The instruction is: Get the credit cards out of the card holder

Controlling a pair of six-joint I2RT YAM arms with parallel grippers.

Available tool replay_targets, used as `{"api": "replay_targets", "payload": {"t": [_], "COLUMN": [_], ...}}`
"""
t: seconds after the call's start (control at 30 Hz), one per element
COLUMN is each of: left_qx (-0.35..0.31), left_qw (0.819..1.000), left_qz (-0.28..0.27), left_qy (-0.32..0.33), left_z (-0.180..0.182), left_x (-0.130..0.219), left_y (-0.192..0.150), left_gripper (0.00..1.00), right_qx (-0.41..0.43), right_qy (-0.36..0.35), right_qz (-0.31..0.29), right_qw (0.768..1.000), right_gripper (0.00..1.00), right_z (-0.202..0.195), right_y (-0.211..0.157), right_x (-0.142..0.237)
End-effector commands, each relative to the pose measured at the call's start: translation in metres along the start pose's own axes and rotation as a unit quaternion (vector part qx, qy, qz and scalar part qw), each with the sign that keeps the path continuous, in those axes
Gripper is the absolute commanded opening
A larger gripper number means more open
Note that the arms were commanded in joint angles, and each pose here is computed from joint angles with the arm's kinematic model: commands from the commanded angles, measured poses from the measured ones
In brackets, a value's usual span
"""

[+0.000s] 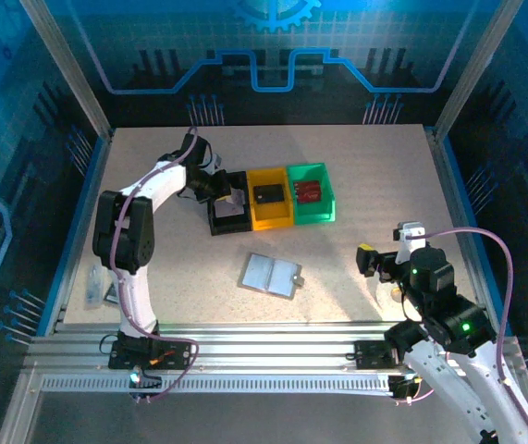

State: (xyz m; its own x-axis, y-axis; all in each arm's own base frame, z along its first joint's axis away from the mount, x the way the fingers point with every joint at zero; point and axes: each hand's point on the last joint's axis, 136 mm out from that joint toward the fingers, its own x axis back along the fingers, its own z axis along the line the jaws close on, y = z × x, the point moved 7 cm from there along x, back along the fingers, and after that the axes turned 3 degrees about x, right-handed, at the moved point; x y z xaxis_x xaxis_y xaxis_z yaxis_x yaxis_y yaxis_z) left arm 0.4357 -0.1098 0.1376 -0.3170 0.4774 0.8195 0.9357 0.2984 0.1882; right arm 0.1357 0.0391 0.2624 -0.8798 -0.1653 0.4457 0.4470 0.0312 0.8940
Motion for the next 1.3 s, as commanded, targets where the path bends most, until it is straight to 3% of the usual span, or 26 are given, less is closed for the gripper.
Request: {"api": "replay_targets", "payload": {"t": [0.0, 0.93, 1.27], "left_qx": [0.004, 0.019, 0.018], "left_qw": [1.0, 1.0, 1.0], "left_qz": [0.004, 0.017, 0.017], "left_qy": [-0.003, -0.006, -0.001], "left_z": [0.0, 0.003, 0.002], "left_x": [0.001, -0.014, -0.013], "left_y": [0.007, 0.013, 0.016], "left_gripper": [0.0, 0.0, 0.09], "right_qx": [0.011, 0.012, 0.012], "right_qy": [0.008, 0.017, 0.019], "right_qz": [-0.007, -0.008, -0.008], "right_qw": [1.0, 1.0, 1.0], "right_gripper": [1.0, 1.0, 1.0], "right_z": [0.003, 0.005, 0.005], "right_y": [0.001, 0.001, 0.001], "right_x": [-0.001, -0.002, -0.002]}}
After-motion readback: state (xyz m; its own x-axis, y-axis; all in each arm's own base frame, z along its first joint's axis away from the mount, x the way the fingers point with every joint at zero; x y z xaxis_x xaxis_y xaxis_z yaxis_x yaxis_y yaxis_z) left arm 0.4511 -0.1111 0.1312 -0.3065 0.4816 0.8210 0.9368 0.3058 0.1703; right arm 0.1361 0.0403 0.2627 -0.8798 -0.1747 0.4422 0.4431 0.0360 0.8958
